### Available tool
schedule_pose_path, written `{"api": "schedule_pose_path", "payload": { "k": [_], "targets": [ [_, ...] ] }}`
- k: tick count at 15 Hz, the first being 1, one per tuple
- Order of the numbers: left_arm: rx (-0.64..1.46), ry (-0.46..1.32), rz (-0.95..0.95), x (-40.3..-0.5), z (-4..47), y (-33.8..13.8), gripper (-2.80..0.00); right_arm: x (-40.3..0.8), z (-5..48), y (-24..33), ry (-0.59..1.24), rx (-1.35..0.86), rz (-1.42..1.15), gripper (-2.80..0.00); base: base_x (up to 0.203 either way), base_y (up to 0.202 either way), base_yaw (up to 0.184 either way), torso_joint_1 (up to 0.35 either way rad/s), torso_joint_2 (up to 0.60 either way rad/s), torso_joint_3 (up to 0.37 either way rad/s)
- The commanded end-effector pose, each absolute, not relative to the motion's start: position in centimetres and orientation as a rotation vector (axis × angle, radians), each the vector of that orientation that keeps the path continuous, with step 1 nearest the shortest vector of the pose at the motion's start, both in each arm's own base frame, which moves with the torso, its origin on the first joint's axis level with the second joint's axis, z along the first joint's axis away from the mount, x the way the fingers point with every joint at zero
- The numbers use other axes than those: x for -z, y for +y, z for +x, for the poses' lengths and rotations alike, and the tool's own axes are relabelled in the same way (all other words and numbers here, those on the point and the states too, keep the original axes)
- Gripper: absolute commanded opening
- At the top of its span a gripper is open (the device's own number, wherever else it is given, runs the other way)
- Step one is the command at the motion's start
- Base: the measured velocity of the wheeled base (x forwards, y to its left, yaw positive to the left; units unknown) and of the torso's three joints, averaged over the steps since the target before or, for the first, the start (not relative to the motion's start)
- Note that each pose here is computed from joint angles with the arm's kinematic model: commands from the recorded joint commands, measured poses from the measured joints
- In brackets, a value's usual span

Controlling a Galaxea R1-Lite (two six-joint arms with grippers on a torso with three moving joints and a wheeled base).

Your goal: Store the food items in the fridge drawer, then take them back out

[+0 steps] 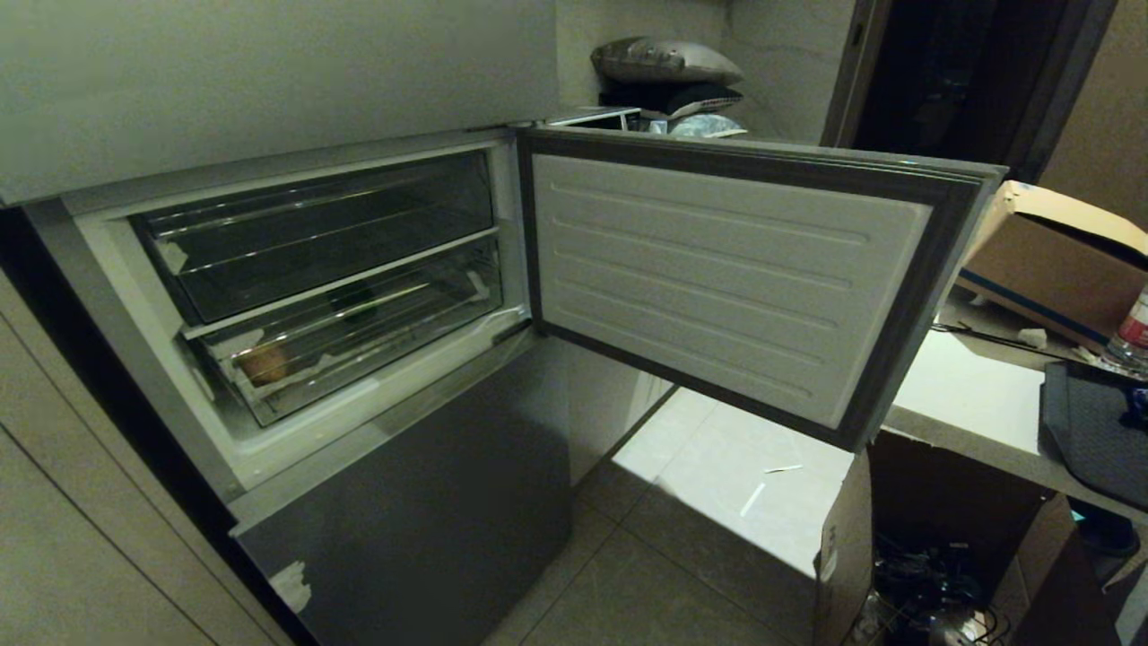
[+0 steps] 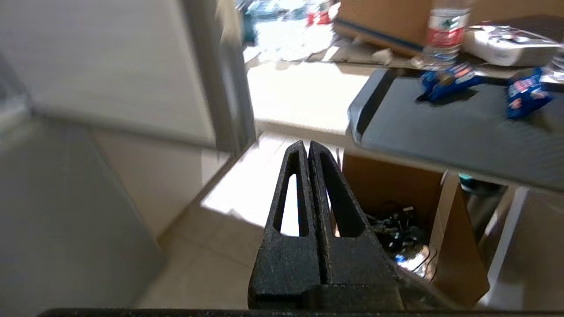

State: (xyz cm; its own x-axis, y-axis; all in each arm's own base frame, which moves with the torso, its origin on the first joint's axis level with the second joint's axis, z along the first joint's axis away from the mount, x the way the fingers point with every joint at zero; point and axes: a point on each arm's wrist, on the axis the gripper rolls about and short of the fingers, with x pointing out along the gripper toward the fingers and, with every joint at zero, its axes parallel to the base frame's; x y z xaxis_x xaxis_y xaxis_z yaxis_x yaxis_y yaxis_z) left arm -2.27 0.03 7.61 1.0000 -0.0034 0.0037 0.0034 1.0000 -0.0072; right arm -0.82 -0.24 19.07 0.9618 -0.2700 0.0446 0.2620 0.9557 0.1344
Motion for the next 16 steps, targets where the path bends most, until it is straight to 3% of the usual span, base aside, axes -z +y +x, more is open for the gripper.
{"api": "schedule_pose_path", "payload": {
  "k": [1, 5, 9, 16],
  "targets": [
    [0.003, -0.005, -0.008, -7.6, -2.3, 0.0, -2.80, -22.4, 5.8, -1.8, 0.098, 0.384, 0.190, -2.80, 0.000, 0.000, 0.000, 0.000, 0.00, 0.000],
    [0.003, -0.005, -0.008, -7.6, -2.3, 0.0, -2.80, -23.6, 13.6, -7.6, 0.083, 0.521, 0.273, -2.80, 0.000, 0.000, 0.000, 0.000, 0.00, 0.000],
    [0.003, -0.005, -0.008, -7.6, -2.3, 0.0, -2.80, -23.6, 18.8, -11.3, -0.021, 0.441, 0.274, -2.80, 0.000, 0.000, 0.000, 0.000, 0.00, 0.000],
    [0.003, -0.005, -0.008, -7.6, -2.3, 0.0, -2.80, -21.6, 27.8, -10.2, -0.097, 0.209, 0.284, -2.80, 0.000, 0.000, 0.000, 0.000, 0.00, 0.000]
  ]
}}
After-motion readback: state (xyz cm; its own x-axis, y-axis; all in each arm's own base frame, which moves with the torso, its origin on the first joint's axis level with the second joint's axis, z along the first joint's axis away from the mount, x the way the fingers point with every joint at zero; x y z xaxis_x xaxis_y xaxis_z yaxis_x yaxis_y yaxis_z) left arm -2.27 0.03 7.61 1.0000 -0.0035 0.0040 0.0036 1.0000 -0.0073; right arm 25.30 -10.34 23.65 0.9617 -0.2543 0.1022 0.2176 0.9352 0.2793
